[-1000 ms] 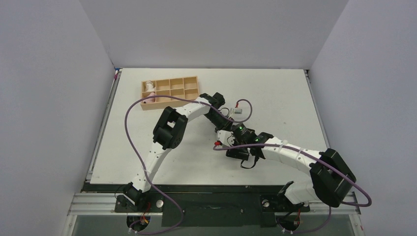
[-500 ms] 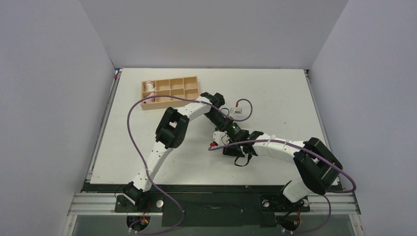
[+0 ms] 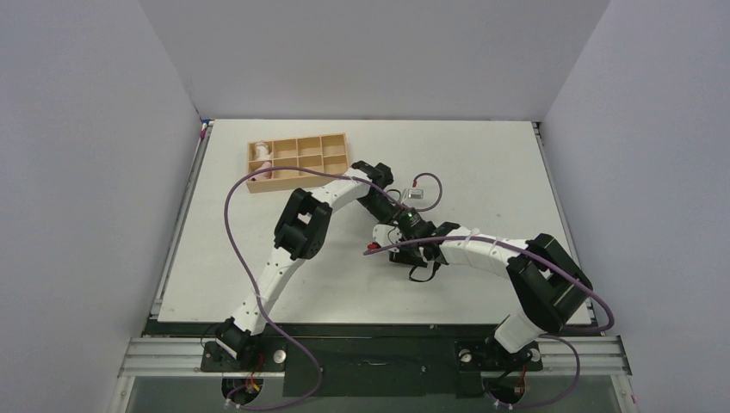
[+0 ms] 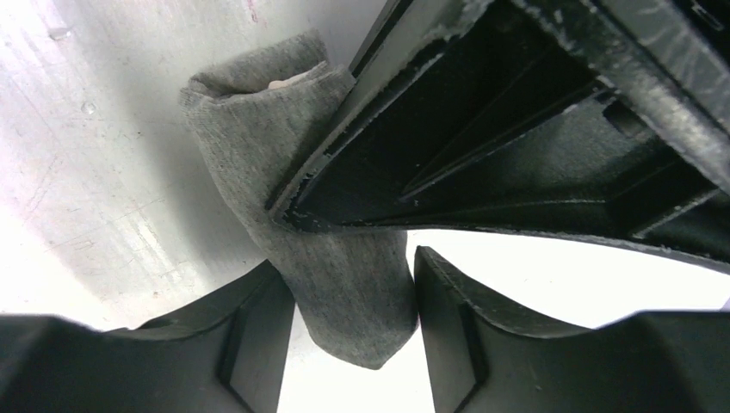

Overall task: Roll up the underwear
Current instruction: Roll the underwear to the center of the board, then pick up the underwear from the center of the board.

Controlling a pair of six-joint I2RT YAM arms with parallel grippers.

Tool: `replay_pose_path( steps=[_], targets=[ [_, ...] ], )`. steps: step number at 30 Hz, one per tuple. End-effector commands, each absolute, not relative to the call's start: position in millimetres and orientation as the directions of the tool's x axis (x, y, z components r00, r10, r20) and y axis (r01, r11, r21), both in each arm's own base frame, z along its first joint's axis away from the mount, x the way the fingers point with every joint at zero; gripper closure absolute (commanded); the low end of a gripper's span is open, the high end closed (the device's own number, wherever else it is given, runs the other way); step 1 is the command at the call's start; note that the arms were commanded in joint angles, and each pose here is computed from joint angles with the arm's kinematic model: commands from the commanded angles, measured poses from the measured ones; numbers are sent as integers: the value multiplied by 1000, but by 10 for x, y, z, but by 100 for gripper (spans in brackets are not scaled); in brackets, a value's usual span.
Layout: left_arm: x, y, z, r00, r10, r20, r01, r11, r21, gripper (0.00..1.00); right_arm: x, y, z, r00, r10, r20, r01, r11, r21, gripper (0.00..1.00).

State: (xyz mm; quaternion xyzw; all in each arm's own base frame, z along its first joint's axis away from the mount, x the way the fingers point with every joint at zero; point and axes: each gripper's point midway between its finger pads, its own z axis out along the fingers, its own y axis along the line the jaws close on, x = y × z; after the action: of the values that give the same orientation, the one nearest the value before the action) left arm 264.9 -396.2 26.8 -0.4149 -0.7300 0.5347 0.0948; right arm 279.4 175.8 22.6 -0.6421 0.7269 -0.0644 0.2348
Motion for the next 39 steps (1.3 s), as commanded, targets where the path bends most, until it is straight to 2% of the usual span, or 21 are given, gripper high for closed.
replay_pose_path(
  steps=[1,5,8,9,13,22,31,39],
  targets=[
    [2607,-3505,-734,-521,837,-170,621,235,-747,100,2784,1784,142,-84,-958,-274,-933,172,-315,67],
    [2603,-3512,-718,-524,835,-170,617,234,-752,99,2760,1786,123,-98,-956,-277,-948,174,-266,86],
    [2623,-3506,-708,-528,832,-173,618,236,-750,90,2697,1782,105,-120,-950,-287,-963,181,-197,100],
    [2637,-3512,-696,-529,830,-178,621,235,-747,83,2686,1776,101,-127,-949,-288,-966,184,-182,100],
    [2698,-3505,-670,-537,821,-194,635,243,-733,70,2587,1752,98,-156,-944,-292,-978,190,-92,100],
    [2868,-3445,-597,-560,795,-232,670,270,-692,50,2330,1682,108,-207,-936,-286,-978,197,65,100],
    [3039,-3412,-541,-603,755,-256,667,301,-682,43,2137,1681,265,-270,-909,-318,-957,217,194,100],
    [3175,-3378,-347,-640,710,-294,651,298,-698,38,2168,1621,387,-372,-857,-357,-919,283,276,100]
  ],
)
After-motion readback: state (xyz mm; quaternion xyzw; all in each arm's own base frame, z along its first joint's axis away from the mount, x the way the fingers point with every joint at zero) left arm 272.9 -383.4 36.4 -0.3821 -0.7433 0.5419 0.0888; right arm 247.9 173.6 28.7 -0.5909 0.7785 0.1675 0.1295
